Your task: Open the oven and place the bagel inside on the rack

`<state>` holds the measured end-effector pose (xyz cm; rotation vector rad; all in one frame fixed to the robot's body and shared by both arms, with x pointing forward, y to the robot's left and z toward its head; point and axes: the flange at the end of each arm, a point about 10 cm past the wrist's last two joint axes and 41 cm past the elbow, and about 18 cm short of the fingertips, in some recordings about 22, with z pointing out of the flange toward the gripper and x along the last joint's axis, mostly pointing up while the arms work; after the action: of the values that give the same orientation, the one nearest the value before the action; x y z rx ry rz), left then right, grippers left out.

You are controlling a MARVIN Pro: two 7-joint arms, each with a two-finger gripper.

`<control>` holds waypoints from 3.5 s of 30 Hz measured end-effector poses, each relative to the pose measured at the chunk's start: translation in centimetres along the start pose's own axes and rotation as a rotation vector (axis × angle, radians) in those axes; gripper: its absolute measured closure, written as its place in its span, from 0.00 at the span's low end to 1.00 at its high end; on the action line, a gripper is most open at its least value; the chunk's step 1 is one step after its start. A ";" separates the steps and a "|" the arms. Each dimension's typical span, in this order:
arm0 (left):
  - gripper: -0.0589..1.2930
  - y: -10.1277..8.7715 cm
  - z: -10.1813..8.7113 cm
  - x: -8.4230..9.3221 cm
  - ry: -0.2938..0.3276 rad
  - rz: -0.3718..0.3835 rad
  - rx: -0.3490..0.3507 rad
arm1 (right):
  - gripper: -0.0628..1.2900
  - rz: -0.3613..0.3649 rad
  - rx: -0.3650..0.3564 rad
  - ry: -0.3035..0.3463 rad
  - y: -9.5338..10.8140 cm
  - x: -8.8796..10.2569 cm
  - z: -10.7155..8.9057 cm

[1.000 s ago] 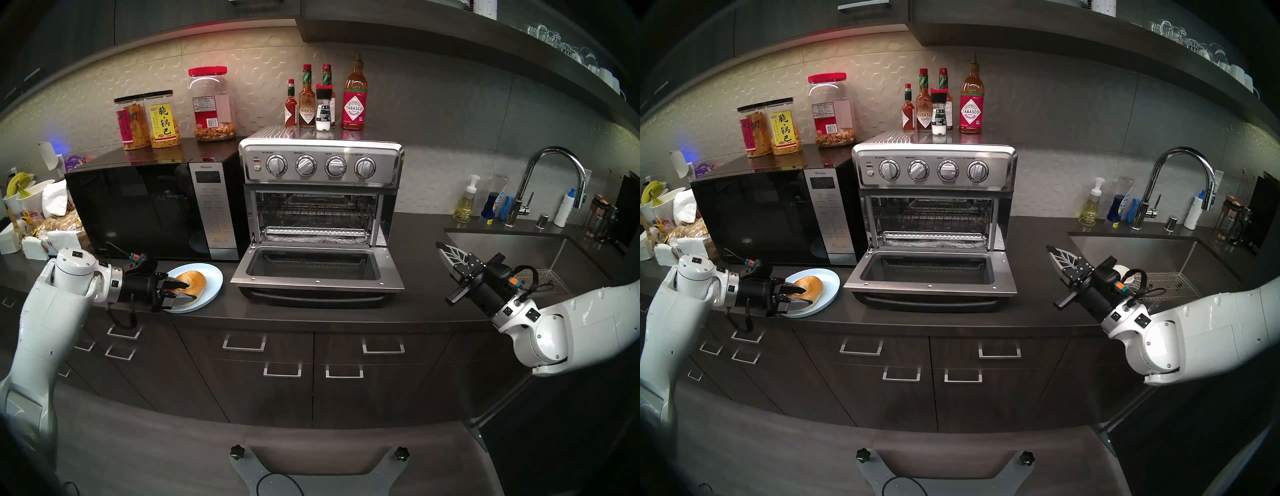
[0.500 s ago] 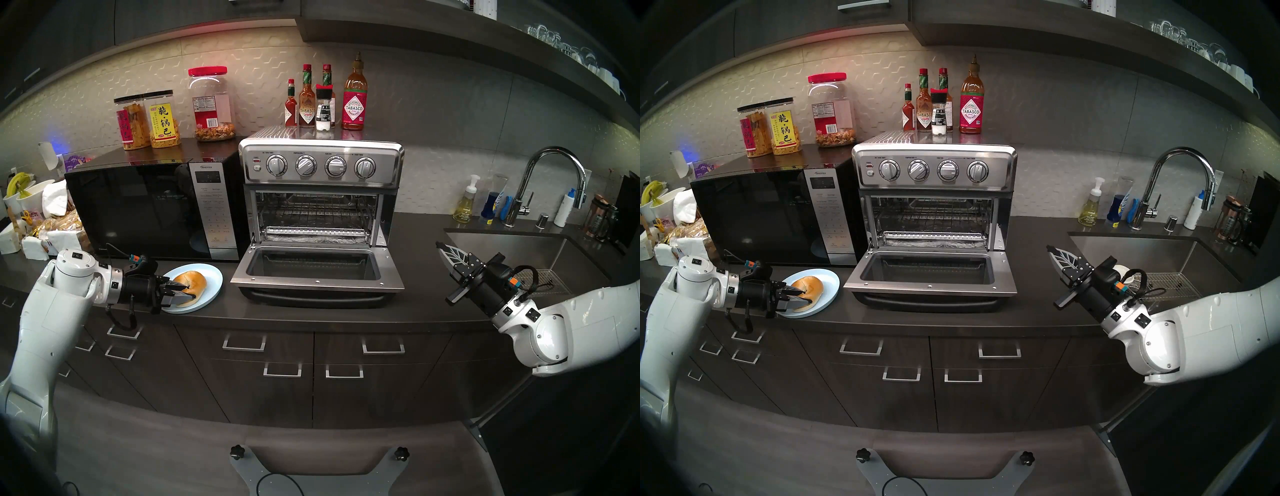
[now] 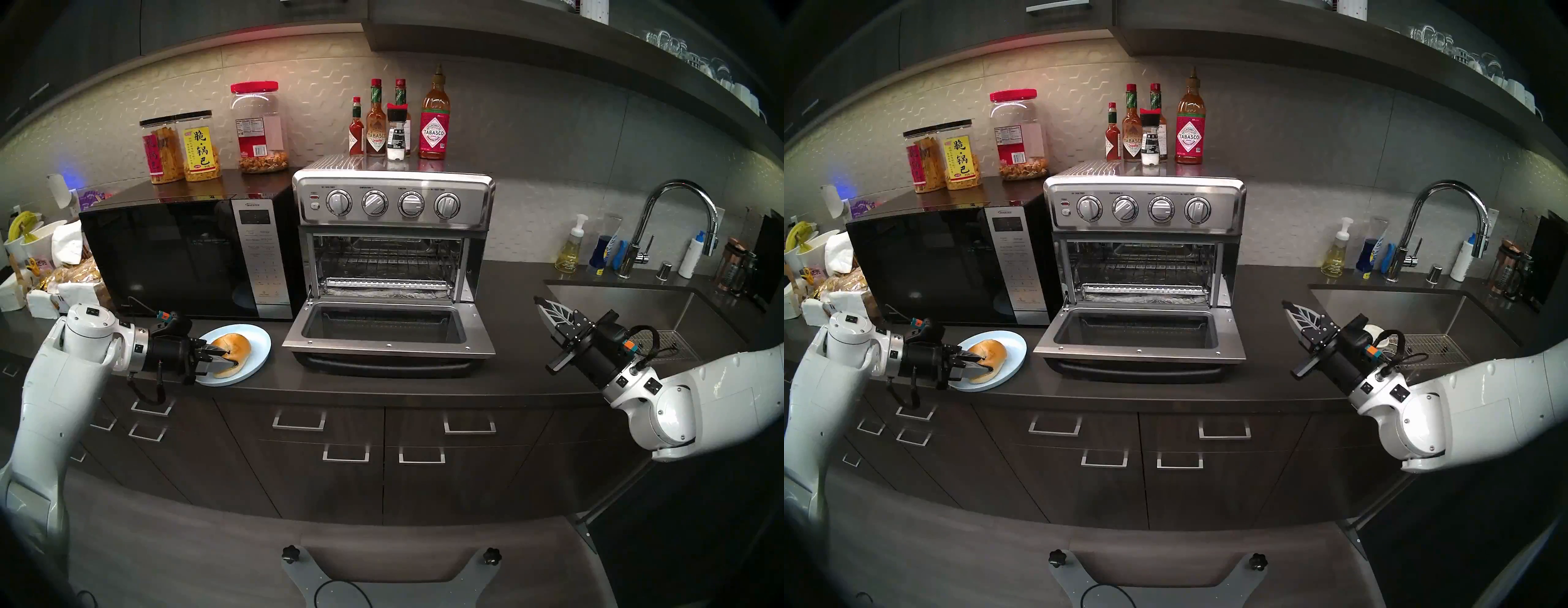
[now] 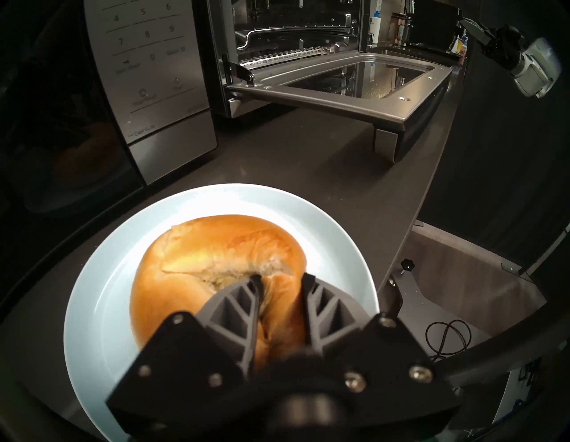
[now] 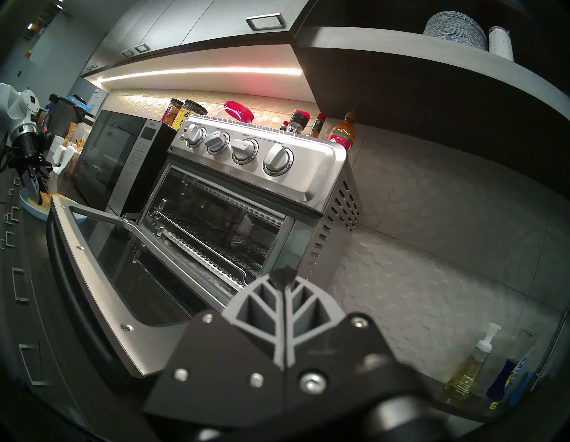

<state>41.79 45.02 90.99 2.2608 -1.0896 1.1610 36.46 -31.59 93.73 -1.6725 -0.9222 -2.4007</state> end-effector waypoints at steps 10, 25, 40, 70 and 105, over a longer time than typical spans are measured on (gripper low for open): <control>0.79 -0.2 -0.3 0.5 0.007 0.021 0.009 | 0.97 0.000 0.000 0.000 0.0 0.0 0.0; 0.81 -0.5 -0.9 1.8 0.014 0.074 0.025 | 0.97 0.000 0.000 0.000 0.0 0.0 0.0; 0.83 -0.5 -1.8 4.0 0.018 0.147 0.039 | 0.97 0.000 0.000 0.000 0.0 0.0 0.0; 0.84 5.3 -3.6 12.0 0.095 0.295 0.028 | 0.97 0.000 0.000 0.000 0.0 0.0 0.0; 0.85 5.8 4.1 17.0 0.067 0.319 0.000 | 0.97 0.000 0.000 0.000 0.0 0.0 0.0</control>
<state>45.51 30.85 102.14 2.0822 -1.4605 1.3450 36.46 -31.59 93.72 -1.6726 -0.9217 -2.4006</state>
